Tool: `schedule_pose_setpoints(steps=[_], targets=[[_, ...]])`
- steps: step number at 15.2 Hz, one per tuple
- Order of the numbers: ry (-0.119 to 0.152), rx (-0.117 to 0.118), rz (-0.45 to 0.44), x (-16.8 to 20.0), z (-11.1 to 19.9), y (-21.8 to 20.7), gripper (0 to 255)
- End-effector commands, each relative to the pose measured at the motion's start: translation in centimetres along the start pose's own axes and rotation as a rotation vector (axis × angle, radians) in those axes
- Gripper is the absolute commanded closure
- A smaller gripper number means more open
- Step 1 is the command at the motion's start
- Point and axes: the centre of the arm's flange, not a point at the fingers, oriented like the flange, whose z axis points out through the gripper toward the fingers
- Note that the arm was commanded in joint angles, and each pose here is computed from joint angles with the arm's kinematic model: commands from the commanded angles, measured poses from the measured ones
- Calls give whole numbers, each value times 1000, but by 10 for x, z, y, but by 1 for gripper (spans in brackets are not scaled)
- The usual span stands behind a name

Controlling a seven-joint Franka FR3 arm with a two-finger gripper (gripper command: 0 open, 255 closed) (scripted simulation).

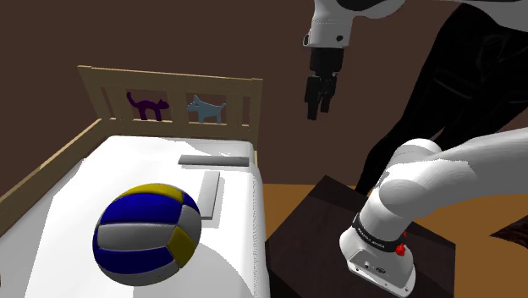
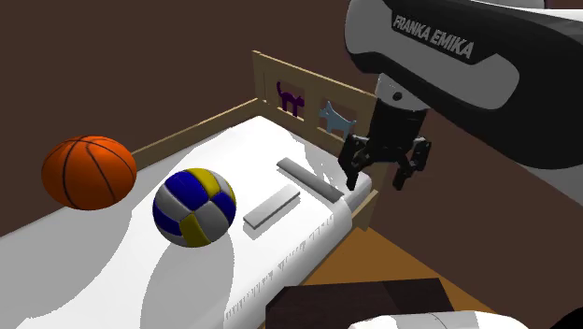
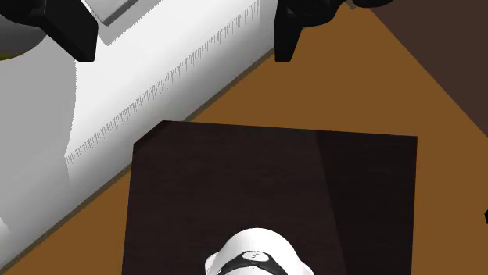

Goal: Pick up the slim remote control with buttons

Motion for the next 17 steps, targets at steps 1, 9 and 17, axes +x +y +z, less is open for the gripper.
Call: schedule_pose_setpoints(steps=[1,9,17], targets=[[0,0,0,0,0,0,0],[50,-23,182,51,68,-61,0],[100,-45,363,115,134,-109,0]])
